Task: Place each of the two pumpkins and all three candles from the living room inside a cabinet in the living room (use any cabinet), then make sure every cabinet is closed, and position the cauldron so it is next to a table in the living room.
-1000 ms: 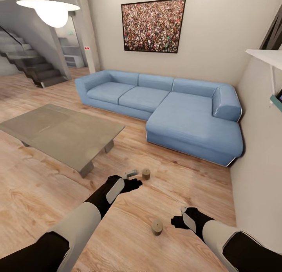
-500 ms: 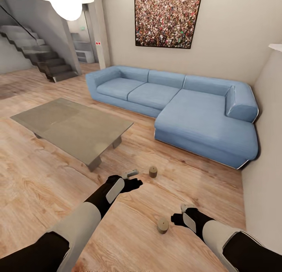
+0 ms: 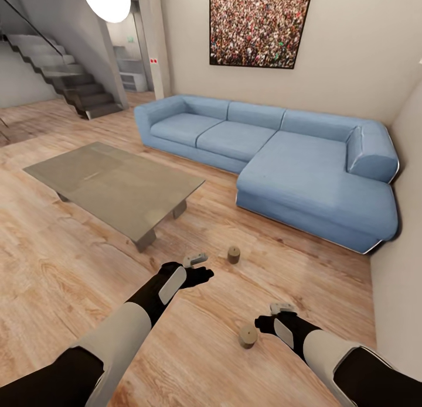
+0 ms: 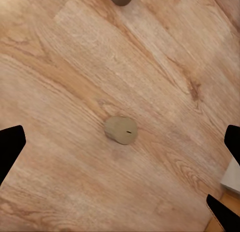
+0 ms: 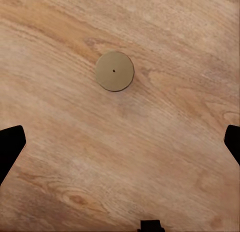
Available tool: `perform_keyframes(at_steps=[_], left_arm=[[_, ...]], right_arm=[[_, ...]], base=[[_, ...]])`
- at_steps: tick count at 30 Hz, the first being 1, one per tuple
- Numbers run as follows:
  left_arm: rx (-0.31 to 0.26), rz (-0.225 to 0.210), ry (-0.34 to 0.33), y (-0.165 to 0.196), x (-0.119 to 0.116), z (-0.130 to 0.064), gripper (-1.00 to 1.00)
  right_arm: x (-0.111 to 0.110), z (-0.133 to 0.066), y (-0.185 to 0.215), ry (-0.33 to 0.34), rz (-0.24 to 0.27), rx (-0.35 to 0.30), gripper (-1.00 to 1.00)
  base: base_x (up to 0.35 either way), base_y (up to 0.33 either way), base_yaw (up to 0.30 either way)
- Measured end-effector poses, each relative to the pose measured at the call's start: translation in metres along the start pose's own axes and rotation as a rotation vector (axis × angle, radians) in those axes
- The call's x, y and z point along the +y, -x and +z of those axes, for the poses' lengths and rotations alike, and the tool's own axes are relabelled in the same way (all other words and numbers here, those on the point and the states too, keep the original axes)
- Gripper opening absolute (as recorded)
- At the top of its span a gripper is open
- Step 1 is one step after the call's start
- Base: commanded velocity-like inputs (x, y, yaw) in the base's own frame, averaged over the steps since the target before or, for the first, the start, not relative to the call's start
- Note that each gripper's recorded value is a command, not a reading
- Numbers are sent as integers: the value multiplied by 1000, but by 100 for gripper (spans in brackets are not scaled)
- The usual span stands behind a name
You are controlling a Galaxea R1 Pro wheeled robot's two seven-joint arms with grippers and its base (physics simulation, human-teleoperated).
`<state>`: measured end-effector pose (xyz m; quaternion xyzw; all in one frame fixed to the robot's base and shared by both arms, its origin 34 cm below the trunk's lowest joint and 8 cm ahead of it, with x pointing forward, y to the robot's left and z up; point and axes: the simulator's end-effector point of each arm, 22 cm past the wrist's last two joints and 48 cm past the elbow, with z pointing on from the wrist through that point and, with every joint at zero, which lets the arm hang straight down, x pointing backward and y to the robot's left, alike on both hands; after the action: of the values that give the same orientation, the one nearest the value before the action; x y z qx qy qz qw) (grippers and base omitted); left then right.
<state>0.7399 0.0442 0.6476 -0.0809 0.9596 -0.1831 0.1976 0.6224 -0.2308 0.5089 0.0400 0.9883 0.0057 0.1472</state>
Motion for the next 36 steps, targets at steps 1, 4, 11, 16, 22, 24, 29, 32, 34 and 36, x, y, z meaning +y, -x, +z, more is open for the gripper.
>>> perform_keyframes(at_steps=[1, 4, 11, 16, 22, 24, 29, 32, 34, 36], left_arm=[[-1, 0, 0, 0, 0, 1, 100], [-6, 2, -1, 0, 1, 3, 100], [-10, 2, -3, -3, 5, 11, 100], [-10, 2, -3, -7, 8, 18, 100], [-10, 3, -2, -11, 12, 27, 100], [-10, 3, -2, -12, 14, 30, 100], [-10, 3, -2, -16, 17, 37, 100], [-10, 3, -1, -19, 19, 42, 100], [-10, 3, -1, -20, 21, 45, 100], [-10, 4, -5, -22, 21, 48, 100]], right_arm=[[0, 1, 0, 0, 0, -2, 100], [0, 4, 1, 1, 1, -8, 100], [0, 14, -1, 2, 3, -14, 100], [0, 22, -3, 2, 3, -14, 100], [-1, 32, -7, 0, 2, -16, 100], [-1, 35, -8, 0, 3, -16, 100], [-2, 43, -11, 0, 3, -16, 100], [-2, 48, -13, -1, 3, -16, 100], [-3, 52, -15, -1, 3, -16, 100], [-3, 55, -16, -2, 3, -16, 100]], base=[[0, 0, 0], [0, 0, 0], [0, 0, 0], [0, 0, 0], [0, 0, 0], [0, 0, 0], [0, 0, 0], [0, 0, 0], [0, 0, 0], [0, 0, 0]])
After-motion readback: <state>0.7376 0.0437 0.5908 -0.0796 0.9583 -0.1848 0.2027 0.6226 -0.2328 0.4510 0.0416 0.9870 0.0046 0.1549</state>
